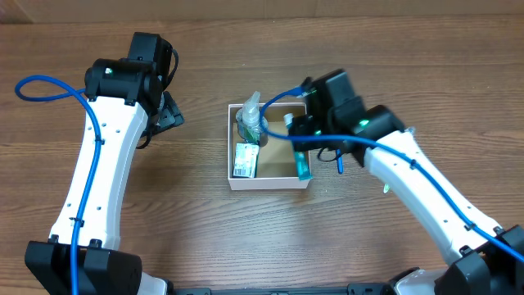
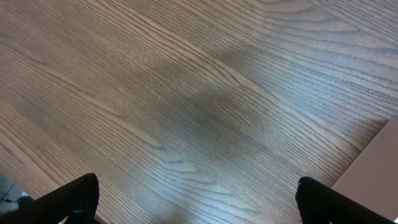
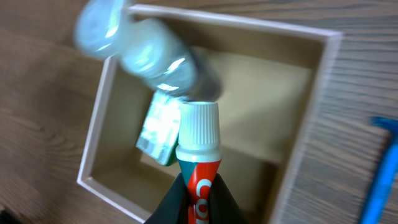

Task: Pack container
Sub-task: 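Carry the toothpaste with the right gripper into the box and release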

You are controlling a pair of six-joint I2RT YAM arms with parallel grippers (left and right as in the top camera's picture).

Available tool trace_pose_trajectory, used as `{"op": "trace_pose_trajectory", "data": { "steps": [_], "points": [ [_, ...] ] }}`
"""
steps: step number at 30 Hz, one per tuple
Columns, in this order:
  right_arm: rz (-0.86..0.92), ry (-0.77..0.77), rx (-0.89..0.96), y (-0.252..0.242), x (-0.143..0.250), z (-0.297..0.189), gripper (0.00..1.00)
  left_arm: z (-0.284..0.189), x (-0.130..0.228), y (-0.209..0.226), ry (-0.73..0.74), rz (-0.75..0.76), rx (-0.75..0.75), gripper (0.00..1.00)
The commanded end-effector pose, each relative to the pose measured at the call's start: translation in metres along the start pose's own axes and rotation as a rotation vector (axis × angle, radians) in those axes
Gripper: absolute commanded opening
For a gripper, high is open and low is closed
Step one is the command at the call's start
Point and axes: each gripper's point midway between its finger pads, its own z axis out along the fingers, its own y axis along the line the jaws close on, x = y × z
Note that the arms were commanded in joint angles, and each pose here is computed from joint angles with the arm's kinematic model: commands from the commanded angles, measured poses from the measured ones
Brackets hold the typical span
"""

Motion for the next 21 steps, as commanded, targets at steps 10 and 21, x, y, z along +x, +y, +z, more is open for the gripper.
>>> {"op": "trace_pose_trajectory", "data": {
  "steps": [10, 21],
  "points": [
    [-0.004, -0.15, 0.073, 0.017, -0.026, 0.002, 0.08, -0.009, -0.007, 0.004, -0.035, -0.016, 0.01, 1.0],
    [0.0, -0.107, 0.092, 0.01, -0.024, 0.034, 1.0, -0.009, -0.007, 0.004, -0.035, -0.016, 0.009, 1.0]
  ]
}}
